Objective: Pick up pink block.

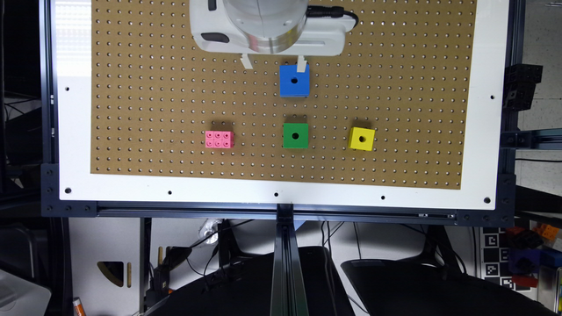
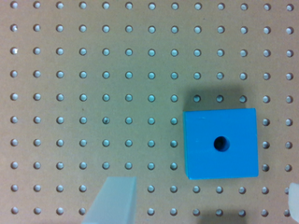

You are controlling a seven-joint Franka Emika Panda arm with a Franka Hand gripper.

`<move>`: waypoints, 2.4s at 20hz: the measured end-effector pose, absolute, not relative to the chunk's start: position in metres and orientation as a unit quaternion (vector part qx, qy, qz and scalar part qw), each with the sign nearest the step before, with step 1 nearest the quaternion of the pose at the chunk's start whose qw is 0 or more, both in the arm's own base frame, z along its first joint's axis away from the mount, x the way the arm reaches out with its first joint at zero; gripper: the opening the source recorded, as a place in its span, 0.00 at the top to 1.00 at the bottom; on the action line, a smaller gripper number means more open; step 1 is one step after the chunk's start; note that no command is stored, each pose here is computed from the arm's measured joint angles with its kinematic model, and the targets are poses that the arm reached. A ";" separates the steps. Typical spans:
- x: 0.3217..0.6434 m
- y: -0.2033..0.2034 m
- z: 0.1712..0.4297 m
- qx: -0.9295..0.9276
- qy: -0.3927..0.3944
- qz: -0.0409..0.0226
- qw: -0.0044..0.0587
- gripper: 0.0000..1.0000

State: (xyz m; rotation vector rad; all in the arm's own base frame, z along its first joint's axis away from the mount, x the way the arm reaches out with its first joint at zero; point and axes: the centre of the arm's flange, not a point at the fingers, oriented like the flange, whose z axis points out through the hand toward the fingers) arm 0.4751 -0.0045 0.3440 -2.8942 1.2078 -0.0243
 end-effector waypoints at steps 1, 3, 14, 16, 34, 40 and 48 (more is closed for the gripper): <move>0.475 -0.005 0.344 -0.923 0.385 -0.008 0.003 0.00; 0.475 -0.005 0.344 -0.923 0.386 -0.008 0.002 0.00; 0.521 -0.052 0.348 -0.921 0.390 -0.023 0.005 0.00; 0.538 -0.058 0.343 -0.920 0.391 -0.024 0.005 0.00; 0.564 -0.159 0.340 -0.919 0.391 -0.037 0.002 0.00; 0.570 -0.161 0.337 -0.920 0.390 -0.037 0.002 0.00; 0.583 -0.159 0.273 -0.922 0.387 -0.027 0.003 0.00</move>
